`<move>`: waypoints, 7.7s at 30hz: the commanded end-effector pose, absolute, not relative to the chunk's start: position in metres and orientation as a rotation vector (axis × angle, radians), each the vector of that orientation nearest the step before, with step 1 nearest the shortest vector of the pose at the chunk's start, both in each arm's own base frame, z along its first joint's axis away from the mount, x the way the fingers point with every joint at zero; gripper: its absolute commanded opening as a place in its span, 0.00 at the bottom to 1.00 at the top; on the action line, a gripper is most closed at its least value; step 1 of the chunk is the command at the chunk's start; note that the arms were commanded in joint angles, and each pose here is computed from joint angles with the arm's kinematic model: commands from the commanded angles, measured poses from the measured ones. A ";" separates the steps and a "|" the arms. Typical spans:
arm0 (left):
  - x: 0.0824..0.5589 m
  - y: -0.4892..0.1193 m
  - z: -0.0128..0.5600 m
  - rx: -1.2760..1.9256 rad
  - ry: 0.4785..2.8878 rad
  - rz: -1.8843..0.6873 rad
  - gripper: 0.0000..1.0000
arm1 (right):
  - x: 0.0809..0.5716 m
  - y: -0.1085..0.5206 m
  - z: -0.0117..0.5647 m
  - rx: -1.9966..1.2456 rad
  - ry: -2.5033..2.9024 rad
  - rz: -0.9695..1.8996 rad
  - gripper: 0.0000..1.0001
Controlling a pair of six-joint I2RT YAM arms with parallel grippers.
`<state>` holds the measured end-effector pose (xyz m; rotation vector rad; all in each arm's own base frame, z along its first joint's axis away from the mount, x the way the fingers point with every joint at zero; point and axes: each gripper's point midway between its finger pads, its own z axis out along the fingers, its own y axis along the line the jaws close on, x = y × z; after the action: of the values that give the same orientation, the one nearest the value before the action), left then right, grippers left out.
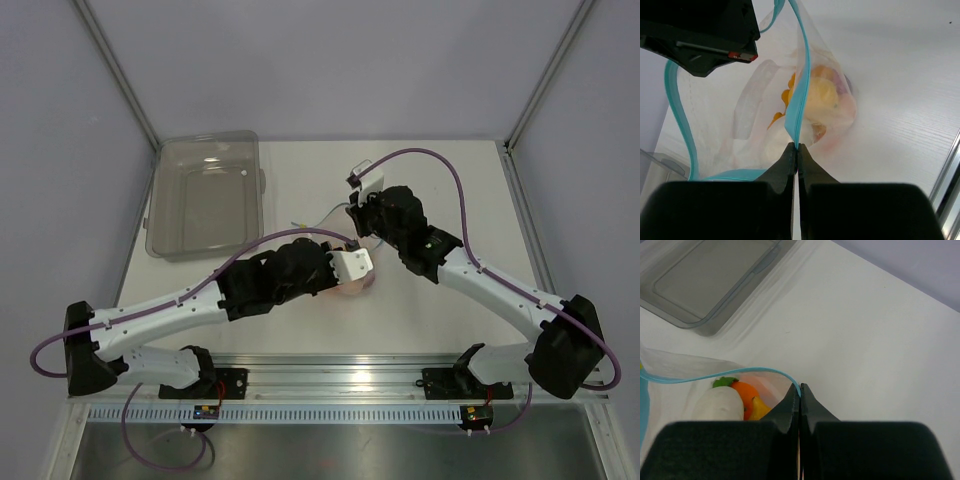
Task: Open the zip-top bag and remove the fake food
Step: Open the zipper of the food storage bag at the center of the board, then pick up the fake vegetable from the zipper food storage bag.
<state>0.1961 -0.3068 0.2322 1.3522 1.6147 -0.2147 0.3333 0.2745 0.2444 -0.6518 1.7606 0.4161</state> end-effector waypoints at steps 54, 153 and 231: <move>0.308 -0.308 0.201 0.473 1.681 -0.313 0.71 | 0.382 0.222 0.212 -0.320 1.883 0.253 0.00; 0.325 -0.284 0.161 0.428 1.647 -0.651 0.75 | 0.334 0.308 0.195 -0.353 1.905 0.324 0.01; 0.345 -0.325 0.109 0.369 1.797 -0.841 0.54 | 0.342 0.301 0.160 -0.183 2.021 0.494 0.00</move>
<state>0.3474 -0.3022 0.0458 0.3778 2.0158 -0.6610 0.3175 0.3148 0.1534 -0.2691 2.0643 0.5533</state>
